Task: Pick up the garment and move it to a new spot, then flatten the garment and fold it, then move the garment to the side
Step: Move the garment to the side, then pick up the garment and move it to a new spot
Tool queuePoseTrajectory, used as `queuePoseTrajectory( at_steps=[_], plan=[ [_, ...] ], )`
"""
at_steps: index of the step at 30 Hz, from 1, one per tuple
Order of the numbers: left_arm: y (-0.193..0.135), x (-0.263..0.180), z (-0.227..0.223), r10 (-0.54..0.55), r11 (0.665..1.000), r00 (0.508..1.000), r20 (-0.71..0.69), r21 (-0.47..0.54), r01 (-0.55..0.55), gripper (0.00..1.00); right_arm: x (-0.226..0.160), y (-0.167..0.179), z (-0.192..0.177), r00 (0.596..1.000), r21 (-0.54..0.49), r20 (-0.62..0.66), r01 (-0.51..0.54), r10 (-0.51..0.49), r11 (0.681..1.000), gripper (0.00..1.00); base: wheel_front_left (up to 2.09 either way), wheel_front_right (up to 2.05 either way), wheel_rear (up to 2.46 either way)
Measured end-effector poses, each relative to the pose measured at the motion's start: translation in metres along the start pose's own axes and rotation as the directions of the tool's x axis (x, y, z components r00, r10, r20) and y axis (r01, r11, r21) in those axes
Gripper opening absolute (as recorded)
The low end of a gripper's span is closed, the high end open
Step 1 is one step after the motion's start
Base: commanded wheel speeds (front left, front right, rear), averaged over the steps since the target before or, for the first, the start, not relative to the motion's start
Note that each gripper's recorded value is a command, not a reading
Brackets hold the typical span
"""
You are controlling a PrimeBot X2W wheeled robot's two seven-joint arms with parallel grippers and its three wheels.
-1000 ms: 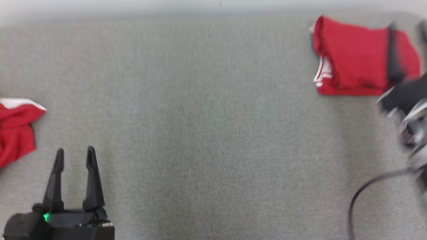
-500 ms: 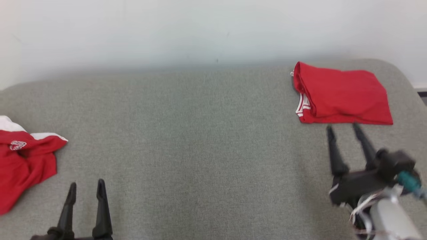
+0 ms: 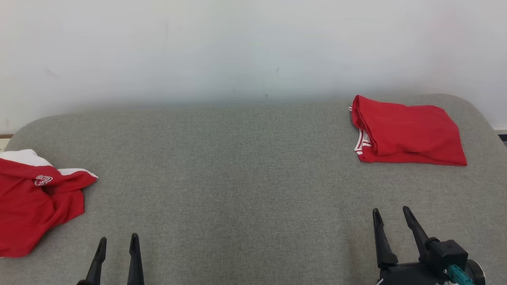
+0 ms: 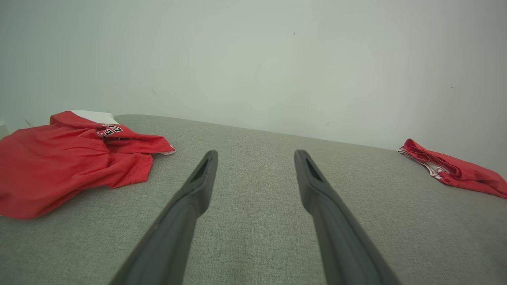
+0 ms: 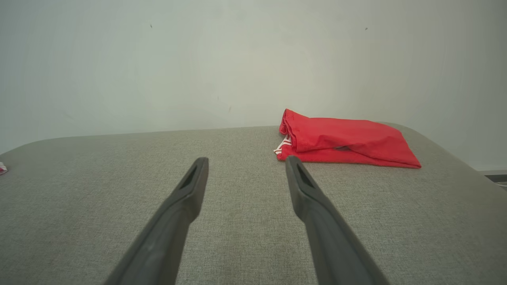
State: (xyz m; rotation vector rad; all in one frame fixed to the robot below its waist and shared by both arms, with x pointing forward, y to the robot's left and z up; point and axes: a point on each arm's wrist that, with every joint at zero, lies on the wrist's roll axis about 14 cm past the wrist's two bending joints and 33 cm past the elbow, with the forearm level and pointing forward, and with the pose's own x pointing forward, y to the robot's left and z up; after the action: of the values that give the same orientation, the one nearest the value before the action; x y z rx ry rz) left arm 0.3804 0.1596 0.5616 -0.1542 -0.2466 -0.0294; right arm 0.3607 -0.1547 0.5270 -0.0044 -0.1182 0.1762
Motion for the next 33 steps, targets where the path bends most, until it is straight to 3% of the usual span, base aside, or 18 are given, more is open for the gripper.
queuePoseTrajectory(
  at_steps=[15, 33],
  plan=[
    [0.026, -0.013, -0.004, 0.081, 0.996, 0.996, -0.030, 0.026, -0.081, 1.00, -0.006, 0.030, 0.002, 0.998, 0.045, 0.018, -0.055, 0.054, 0.997, 1.00, 0.00, 0.00, 0.00],
    [0.030, -0.014, 0.004, 0.094, 0.995, 0.996, -0.005, 0.023, -0.094, 1.00, -0.008, 0.031, -0.002, 0.999, 0.066, 0.017, -0.051, 0.050, 0.996, 1.00, 0.00, 0.00, 0.00]
  ],
)
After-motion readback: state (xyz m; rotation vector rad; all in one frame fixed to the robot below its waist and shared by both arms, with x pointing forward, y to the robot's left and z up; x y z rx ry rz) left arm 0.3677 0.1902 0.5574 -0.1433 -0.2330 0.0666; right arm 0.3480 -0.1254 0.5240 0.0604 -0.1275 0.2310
